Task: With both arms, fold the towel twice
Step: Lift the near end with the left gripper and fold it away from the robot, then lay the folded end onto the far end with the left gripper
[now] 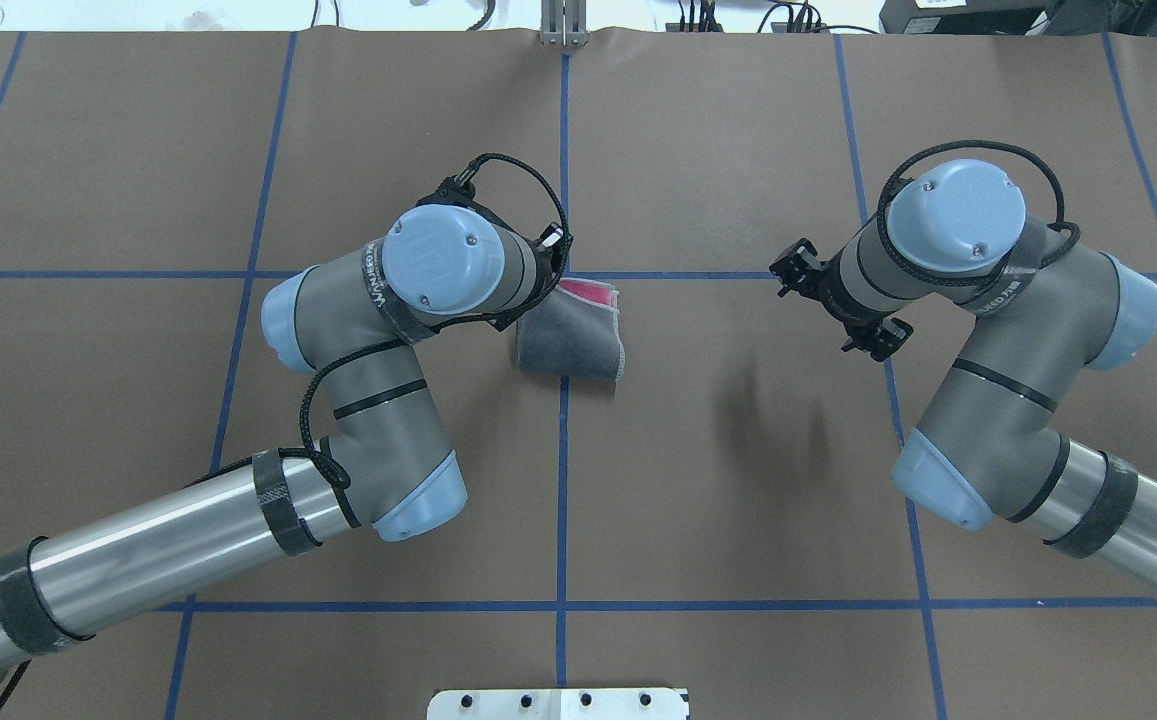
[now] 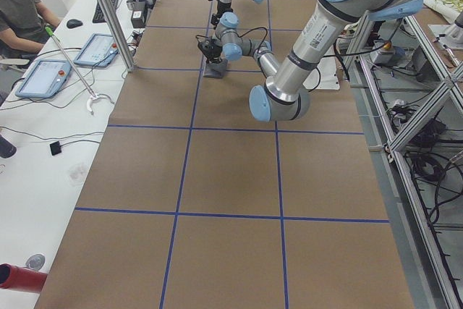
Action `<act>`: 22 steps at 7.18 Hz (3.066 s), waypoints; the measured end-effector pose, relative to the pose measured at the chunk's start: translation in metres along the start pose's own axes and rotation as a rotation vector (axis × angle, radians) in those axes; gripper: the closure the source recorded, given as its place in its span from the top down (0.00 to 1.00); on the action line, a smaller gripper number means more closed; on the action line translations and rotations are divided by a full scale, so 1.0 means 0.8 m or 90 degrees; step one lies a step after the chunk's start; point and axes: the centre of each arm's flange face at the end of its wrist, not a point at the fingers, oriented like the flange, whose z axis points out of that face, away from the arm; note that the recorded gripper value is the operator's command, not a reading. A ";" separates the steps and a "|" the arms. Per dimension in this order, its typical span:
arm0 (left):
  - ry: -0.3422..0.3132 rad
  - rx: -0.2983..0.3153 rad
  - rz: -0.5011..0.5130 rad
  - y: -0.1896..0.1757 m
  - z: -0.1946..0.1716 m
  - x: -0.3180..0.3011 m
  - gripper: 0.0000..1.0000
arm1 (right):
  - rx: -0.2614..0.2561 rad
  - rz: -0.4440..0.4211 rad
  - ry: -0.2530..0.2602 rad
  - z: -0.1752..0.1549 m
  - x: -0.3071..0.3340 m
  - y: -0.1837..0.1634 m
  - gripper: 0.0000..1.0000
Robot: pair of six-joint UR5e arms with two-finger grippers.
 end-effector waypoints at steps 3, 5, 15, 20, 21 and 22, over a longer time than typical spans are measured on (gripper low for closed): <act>0.005 0.003 -0.002 -0.014 0.017 -0.004 1.00 | -0.001 0.001 0.000 0.001 -0.001 0.004 1.00; 0.005 0.006 -0.005 -0.029 0.017 0.001 1.00 | -0.002 0.001 -0.004 -0.001 -0.005 0.007 1.00; -0.007 -0.047 -0.011 0.001 0.009 0.013 1.00 | -0.002 -0.009 -0.004 -0.003 -0.004 0.002 1.00; 0.002 -0.054 -0.007 0.011 0.044 0.024 1.00 | 0.010 -0.012 0.016 0.008 0.020 -0.018 1.00; -0.006 -0.049 -0.005 0.008 0.053 0.018 1.00 | 0.011 -0.012 0.016 0.009 0.021 -0.018 1.00; -0.011 -0.047 -0.003 0.005 0.058 0.014 1.00 | 0.011 -0.012 0.016 0.009 0.022 -0.018 1.00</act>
